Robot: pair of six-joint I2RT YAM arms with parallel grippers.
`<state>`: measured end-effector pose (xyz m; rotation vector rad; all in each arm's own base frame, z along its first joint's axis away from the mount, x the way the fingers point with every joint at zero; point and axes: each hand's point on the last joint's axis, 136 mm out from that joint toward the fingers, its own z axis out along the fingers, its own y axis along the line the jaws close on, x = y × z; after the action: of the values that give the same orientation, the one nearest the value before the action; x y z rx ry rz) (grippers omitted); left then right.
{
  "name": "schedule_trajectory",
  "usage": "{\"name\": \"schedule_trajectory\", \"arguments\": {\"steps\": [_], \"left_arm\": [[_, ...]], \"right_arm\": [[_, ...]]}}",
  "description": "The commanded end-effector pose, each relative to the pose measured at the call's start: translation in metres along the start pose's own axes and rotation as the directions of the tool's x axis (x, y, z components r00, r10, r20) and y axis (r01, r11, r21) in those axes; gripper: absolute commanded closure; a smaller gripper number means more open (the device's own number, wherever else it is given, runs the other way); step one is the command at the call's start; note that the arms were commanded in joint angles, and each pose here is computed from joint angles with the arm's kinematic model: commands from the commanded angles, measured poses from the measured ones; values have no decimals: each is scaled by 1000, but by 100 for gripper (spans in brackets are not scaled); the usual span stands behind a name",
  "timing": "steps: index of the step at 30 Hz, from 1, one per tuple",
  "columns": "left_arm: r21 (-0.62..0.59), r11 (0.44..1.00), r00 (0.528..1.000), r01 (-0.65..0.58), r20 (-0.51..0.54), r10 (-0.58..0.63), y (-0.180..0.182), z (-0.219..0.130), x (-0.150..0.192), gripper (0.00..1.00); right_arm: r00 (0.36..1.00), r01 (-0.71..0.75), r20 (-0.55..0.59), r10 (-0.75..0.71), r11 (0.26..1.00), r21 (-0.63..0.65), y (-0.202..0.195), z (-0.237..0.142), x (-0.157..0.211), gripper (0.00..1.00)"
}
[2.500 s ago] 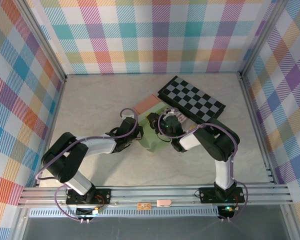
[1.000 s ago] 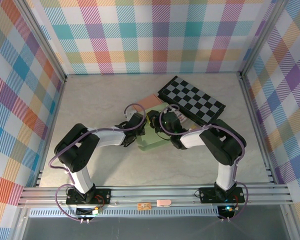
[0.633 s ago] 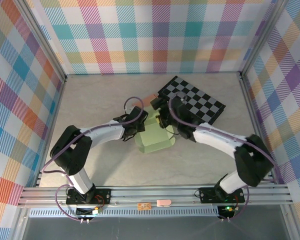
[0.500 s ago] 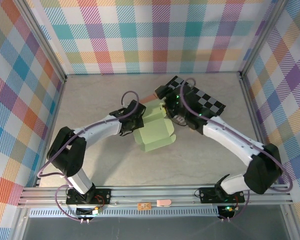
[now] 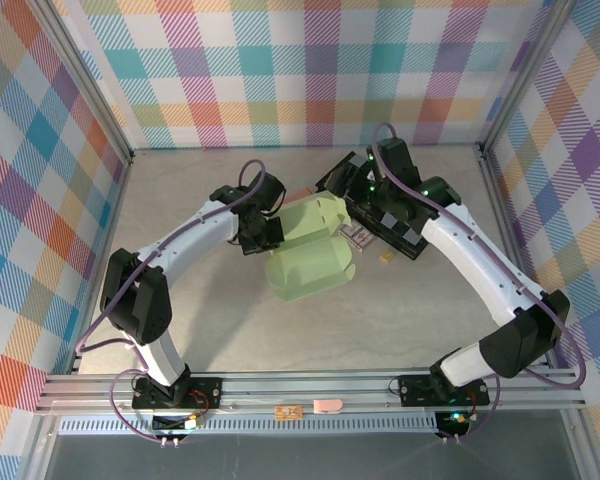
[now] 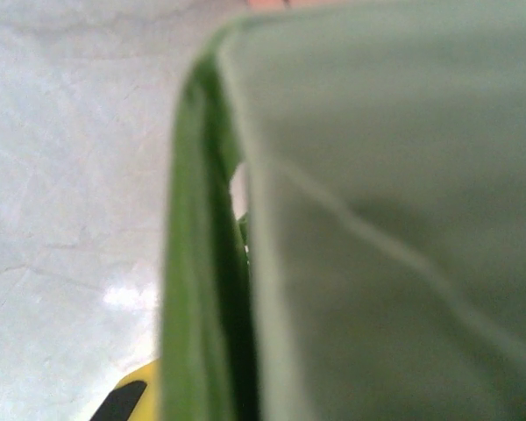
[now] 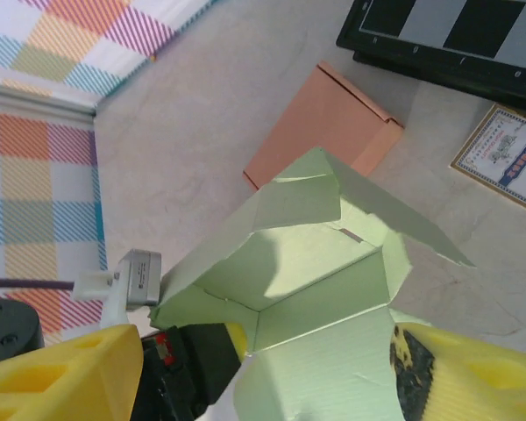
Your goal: Fold the paper box
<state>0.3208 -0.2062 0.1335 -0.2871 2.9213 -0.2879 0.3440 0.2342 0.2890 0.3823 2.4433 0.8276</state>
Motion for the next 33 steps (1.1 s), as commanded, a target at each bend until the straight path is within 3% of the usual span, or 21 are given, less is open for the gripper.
{"name": "schedule_trajectory", "arguments": {"steps": [1, 8, 21, 33], "left_arm": [[-39, 999, 995, -28, -92, 24, 7, -6, 14, 100], [-46, 997, 988, -54, -149, 47, 5, -9, 20, 100], [-50, 996, 987, -79, -146, 71, 4, -12, 17, 100], [-47, 995, 988, -88, -132, 82, 2, -14, 13, 100]], "right_arm": [[994, 49, -99, -47, 999, 20, -3, 6, 16, 28], [983, 59, -175, -61, 998, -17, 14, 29, 16, 45], [970, 143, -206, -130, 989, 50, 8, 73, 7, 45], [950, 139, -291, -109, 987, 84, -5, 92, 25, 43]]}}
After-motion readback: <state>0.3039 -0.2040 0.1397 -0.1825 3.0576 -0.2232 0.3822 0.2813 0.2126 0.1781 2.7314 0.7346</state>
